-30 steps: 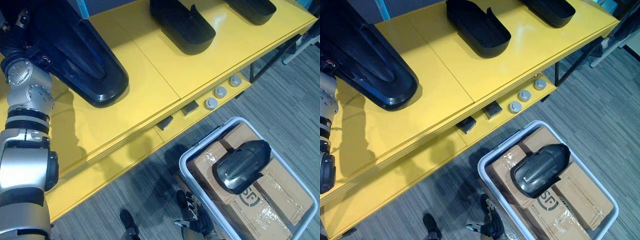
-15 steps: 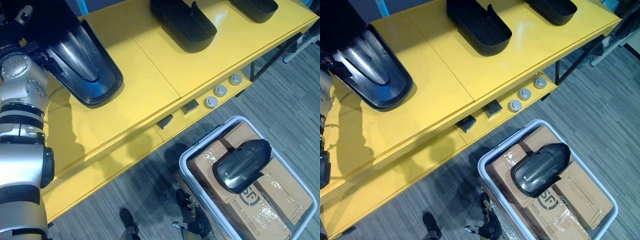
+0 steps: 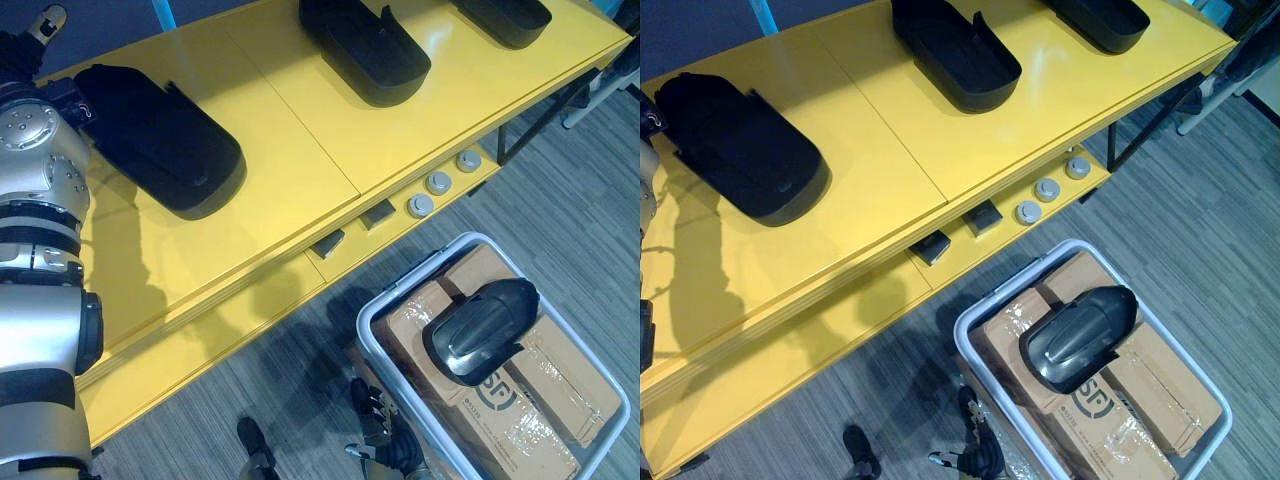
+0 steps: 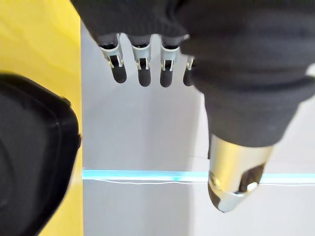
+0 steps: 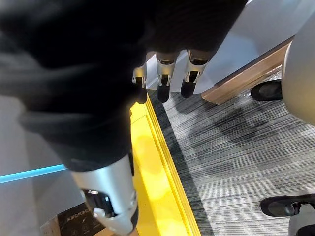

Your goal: Walk over and take plastic housings, then place them on the shelf

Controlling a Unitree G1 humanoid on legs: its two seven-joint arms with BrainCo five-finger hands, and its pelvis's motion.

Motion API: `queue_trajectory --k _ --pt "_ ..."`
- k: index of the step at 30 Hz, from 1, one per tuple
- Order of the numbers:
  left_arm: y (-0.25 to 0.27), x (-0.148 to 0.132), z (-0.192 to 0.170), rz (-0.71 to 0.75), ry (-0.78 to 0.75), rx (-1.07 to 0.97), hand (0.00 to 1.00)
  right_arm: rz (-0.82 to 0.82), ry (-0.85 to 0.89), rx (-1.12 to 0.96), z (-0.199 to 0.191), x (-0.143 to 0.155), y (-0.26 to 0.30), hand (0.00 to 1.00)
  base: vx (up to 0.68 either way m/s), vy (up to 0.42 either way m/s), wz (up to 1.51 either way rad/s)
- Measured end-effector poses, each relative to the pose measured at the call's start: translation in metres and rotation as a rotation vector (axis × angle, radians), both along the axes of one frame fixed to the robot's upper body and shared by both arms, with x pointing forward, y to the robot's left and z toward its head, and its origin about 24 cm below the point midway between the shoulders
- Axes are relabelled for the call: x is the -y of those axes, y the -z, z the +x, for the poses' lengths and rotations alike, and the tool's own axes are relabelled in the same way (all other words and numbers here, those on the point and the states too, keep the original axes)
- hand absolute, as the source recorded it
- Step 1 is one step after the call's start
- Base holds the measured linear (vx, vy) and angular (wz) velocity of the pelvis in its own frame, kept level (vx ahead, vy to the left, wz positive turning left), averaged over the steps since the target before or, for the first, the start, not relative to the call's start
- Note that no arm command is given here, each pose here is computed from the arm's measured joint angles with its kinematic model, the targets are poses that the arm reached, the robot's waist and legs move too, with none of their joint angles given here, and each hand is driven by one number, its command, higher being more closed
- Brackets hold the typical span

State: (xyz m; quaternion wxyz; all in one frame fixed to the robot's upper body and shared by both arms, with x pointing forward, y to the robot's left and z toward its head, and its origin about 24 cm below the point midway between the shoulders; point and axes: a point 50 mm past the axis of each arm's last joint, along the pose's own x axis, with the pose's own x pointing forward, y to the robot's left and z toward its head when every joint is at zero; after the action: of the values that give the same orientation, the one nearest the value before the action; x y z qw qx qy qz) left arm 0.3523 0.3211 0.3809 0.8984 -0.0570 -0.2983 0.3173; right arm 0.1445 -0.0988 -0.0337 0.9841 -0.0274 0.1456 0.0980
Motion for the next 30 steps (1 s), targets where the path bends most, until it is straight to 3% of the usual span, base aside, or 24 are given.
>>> queue_trajectory --k 6,10,11,15,18,24,30 --pt "-0.031 0.060 -0.024 0.195 0.201 0.283 0.00 -0.034 -0.004 0.105 0.018 0.002 -0.017 0.00 -0.01 0.033 0.06" --pt "0.024 0.093 -0.040 0.211 0.300 0.408 0.00 -0.110 0.050 0.289 0.033 0.019 -0.048 0.00 -0.02 0.012 0.13" --pt "0.054 0.098 -0.044 0.158 0.323 0.398 0.00 -0.138 0.089 0.342 0.037 0.029 -0.059 1.00 0.02 0.008 0.19" --pt "0.151 0.117 -0.072 0.023 0.341 0.268 0.00 -0.198 0.220 0.505 0.057 0.055 -0.092 1.00 0.03 0.012 0.16" --pt "0.197 0.131 -0.104 -0.061 0.347 0.180 0.00 -0.198 0.237 0.632 0.079 0.055 -0.117 1.00 -0.01 0.005 0.25" --pt "0.254 0.166 -0.145 0.002 0.416 -0.059 0.00 -0.183 0.156 0.707 0.117 0.039 -0.133 1.00 -0.04 -0.001 0.33" --pt "0.284 0.170 -0.165 0.018 0.492 -0.216 0.00 -0.221 0.128 0.584 0.177 0.038 -0.123 1.00 -0.08 0.000 0.39"
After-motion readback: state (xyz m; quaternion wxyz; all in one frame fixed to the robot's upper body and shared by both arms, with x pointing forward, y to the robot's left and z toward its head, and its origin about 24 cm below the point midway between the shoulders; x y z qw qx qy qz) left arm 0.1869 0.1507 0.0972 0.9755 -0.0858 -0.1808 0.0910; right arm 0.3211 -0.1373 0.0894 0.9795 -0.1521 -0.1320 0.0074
